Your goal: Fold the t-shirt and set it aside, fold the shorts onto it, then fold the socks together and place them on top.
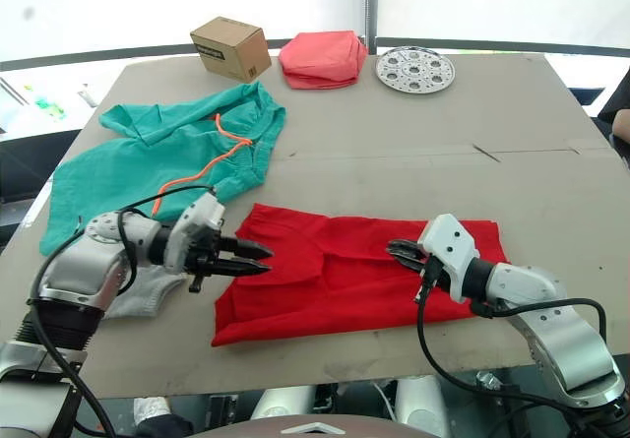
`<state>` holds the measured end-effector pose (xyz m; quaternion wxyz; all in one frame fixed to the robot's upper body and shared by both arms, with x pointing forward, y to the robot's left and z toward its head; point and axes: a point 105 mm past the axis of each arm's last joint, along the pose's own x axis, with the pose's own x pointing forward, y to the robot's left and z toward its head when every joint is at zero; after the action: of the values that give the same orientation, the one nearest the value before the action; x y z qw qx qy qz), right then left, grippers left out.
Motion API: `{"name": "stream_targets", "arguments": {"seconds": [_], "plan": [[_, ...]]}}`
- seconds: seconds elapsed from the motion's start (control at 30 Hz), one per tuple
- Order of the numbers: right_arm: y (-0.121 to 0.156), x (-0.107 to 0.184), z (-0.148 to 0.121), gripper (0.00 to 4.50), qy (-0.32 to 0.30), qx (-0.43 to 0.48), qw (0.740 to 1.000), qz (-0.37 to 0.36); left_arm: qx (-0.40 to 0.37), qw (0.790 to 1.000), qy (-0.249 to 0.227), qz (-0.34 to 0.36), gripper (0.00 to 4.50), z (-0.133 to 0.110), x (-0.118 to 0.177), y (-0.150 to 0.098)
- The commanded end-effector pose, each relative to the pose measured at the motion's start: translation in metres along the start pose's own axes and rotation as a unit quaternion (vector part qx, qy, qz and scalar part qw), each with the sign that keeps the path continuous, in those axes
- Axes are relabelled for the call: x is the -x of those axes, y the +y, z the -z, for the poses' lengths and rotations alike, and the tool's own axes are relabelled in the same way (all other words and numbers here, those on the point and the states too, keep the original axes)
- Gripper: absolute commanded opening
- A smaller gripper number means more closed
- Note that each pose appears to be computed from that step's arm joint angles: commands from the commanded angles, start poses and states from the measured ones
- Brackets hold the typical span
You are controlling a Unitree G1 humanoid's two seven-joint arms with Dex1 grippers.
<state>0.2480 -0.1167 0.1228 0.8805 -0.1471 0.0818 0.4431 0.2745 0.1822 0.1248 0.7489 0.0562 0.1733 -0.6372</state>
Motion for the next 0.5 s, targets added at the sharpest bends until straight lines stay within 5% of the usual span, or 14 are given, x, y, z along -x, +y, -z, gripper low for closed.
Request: {"name": "stream_targets", "arguments": {"seconds": [0.03,0.13,0.33,0.5], "plan": [[-0.009,-0.004,-0.009,0.0,-0.016,-0.007,0.999,0.05,0.028,0.996,-0.08,-0.039,3.22,-0.029,-0.006,0.006],[-0.011,-0.032,-0.009,0.0,-0.03,-0.014,0.993,0.11,0.037,0.991,-0.093,-0.085,2.89,-0.02,-0.035,0.011],[-0.036,-0.039,0.018,0.0,-0.034,-0.112,0.956,0.269,0.071,0.967,-0.117,-0.214,0.08,0.01,-0.079,0.025],[-0.051,-0.02,0.048,0.0,0.001,-0.132,0.926,0.354,0.083,0.952,-0.11,-0.273,0.03,0.026,-0.087,0.029]]}}
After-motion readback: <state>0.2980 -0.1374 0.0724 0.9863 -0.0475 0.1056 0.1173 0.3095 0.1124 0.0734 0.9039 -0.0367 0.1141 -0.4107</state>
